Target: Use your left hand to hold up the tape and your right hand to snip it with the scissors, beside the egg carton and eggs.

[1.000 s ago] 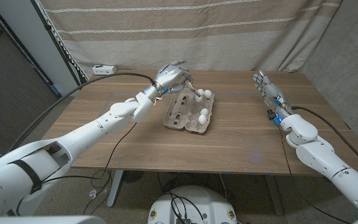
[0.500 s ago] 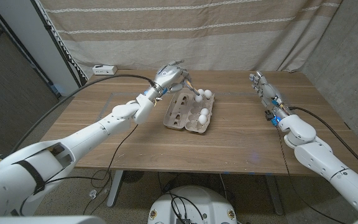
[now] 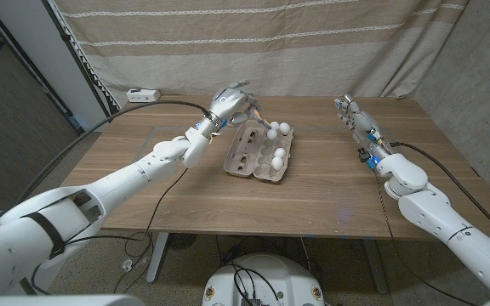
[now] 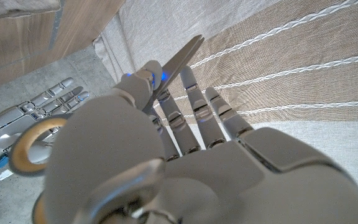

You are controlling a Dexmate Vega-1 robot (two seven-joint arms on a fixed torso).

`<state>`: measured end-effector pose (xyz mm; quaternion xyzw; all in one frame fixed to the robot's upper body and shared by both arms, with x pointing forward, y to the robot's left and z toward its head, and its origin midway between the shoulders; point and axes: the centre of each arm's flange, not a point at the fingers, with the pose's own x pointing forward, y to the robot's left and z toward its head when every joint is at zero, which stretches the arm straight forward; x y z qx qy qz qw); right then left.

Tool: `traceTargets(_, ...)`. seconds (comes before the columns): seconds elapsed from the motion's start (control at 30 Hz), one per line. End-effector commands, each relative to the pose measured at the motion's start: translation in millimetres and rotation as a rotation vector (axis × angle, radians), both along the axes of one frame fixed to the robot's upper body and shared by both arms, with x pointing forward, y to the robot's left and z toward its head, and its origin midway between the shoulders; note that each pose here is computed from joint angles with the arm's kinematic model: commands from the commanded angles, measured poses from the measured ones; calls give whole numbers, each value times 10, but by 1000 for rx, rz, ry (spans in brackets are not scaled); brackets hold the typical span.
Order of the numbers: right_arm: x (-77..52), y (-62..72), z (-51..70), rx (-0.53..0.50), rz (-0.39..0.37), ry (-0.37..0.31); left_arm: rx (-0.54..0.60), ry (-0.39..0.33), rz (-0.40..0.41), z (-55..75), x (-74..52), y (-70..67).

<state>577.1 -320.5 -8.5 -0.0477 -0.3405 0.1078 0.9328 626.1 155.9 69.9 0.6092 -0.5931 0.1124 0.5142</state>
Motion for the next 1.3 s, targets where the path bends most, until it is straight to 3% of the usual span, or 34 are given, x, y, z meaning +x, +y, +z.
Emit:
traceTargets(0.03, -56, 34, 148, -38, 6, 13, 3, -22, -5, 63, 80, 49)
traceTargets(0.63, -188, 134, 239, -63, 70, 110, 10, -44, -22, 112, 138, 84)
traceTargets(1.3, -295, 274, 330, -63, 150, 134, 38, -34, -44, 88, 112, 61)
